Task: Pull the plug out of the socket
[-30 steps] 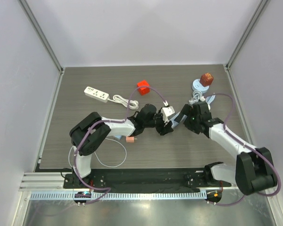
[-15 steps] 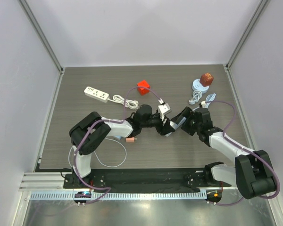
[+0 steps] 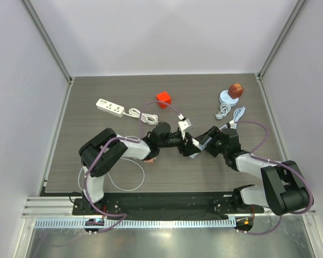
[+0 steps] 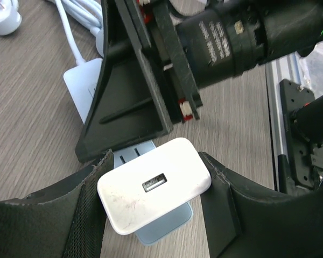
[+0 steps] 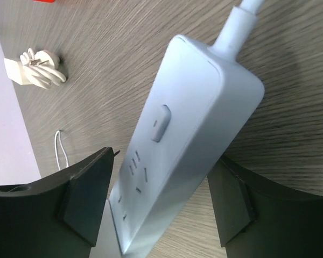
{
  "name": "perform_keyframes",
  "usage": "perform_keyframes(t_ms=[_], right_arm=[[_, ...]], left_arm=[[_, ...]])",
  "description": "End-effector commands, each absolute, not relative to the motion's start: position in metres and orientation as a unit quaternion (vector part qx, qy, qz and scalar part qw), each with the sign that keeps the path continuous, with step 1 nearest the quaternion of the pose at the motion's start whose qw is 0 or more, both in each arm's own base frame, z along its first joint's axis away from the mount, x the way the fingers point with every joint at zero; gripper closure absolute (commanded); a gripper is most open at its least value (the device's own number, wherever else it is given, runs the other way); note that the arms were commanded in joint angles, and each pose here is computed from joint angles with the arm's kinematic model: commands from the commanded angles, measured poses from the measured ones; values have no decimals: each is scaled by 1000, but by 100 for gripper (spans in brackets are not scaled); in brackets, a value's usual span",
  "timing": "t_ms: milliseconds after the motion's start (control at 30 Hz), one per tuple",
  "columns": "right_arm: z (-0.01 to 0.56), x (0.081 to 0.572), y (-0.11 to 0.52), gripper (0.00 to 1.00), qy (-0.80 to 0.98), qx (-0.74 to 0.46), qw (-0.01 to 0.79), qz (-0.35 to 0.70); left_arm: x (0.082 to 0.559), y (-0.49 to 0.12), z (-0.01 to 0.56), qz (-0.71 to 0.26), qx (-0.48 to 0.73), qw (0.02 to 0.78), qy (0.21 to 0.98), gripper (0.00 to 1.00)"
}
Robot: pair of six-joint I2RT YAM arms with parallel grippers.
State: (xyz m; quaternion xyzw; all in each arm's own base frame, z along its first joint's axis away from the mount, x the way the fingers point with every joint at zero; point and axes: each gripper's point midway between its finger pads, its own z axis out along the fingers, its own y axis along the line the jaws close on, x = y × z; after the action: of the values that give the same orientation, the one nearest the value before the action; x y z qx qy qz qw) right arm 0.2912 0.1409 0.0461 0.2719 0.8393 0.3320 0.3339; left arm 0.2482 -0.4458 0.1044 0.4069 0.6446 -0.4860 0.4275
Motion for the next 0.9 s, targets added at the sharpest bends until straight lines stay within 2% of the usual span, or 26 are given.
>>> perform_keyframes(t_ms=[0, 33, 67, 133, 200, 233, 333, 500, 733, 867], right_arm=[[44, 291, 145, 25, 838, 264, 333, 342], [41, 290, 143, 28, 841, 267, 331, 335], [36, 287, 142, 41, 843, 270, 327, 330], [32, 284, 142, 59, 845, 269, 323, 330], [24, 277, 141, 71, 849, 269, 315, 327], [22, 275, 140, 82, 851, 268, 313, 325], [14, 266, 137, 99, 859, 266, 305, 314], [3, 254, 129, 99, 866, 281, 294, 291], [1, 257, 131, 99, 861, 308, 276, 295], [16, 275, 138, 99, 859, 287, 291, 308]], left_arm=[[260, -453, 195, -523, 392, 526, 544, 100], [264, -452, 195, -525, 384, 525, 548, 100], [266, -451, 197, -536, 367, 521, 553, 100], [277, -445, 197, -543, 342, 523, 561, 100], [286, -437, 201, -555, 314, 527, 562, 100], [291, -434, 201, -552, 302, 532, 567, 100], [308, -421, 199, -547, 265, 539, 582, 100], [328, -394, 199, -525, 214, 569, 595, 100], [315, -383, 212, -517, 242, 603, 557, 100], [320, -384, 198, -488, 258, 586, 593, 100]])
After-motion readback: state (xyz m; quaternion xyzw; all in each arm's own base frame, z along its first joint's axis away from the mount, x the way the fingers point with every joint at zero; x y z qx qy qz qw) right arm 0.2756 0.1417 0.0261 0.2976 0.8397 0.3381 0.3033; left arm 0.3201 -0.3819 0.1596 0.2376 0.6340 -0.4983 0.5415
